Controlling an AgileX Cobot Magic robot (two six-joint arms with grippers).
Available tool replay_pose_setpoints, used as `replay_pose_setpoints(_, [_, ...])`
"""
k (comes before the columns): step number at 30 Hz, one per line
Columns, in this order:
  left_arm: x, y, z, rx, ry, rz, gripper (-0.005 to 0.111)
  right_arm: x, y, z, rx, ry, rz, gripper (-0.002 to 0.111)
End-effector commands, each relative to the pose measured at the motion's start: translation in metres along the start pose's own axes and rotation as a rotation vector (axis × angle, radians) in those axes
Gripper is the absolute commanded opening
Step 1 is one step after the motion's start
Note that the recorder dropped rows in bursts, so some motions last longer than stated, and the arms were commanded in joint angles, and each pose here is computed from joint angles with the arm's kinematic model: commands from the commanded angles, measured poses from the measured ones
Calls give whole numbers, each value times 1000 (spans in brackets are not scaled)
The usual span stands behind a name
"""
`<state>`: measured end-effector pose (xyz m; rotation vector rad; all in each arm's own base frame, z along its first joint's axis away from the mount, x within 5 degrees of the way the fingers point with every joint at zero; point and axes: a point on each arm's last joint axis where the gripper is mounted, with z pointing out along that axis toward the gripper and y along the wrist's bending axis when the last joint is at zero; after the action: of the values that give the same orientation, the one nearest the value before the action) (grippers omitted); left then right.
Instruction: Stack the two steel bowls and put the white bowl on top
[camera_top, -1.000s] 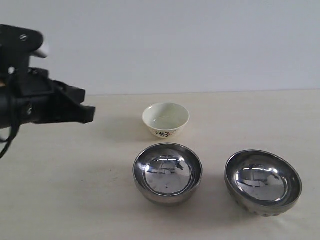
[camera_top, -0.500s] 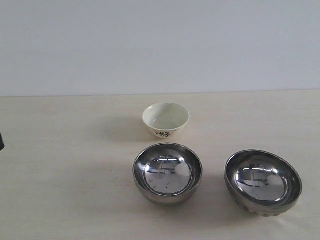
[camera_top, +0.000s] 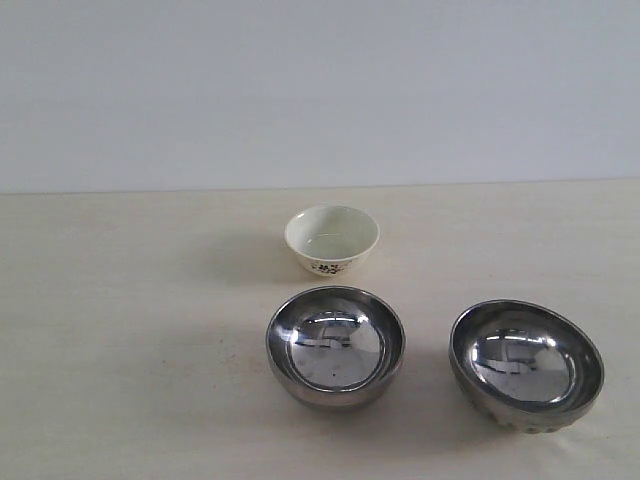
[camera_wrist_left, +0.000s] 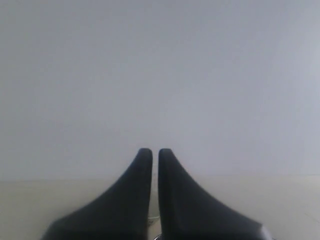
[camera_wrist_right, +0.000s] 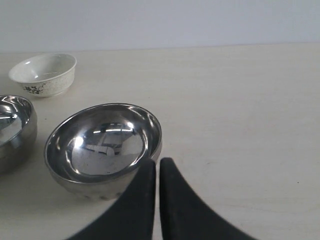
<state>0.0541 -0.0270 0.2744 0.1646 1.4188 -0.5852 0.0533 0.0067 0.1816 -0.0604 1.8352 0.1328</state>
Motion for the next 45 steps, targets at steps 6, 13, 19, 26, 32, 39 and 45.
replay_pose_setpoints(6, [1,1,-6,5,-42,-14,4,-1,0,0,3,-9,-2,0])
replay_pose_setpoints(13, [20,10,-7,-78,-23,154,4,-1,0,0,3,-9,-2,0])
replay_pose_setpoints(19, [35,28,-17,-338,-62,210,4,-1,0,0,3,-9,-2,0])
replay_pose_setpoints(26, [47,39,-22,-517,17,272,4,-1,0,0,3,-9,-2,0])
replay_pose_setpoints(32, [53,42,-22,-533,42,260,4,-1,0,0,3,-9,-2,0])
replay_pose_setpoints(39, [60,43,-23,-537,136,311,4,-1,0,0,3,-9,-2,0])
replay_pose_setpoints(45, [63,43,-24,-535,169,297,4,-1,0,0,3,-9,-2,0])
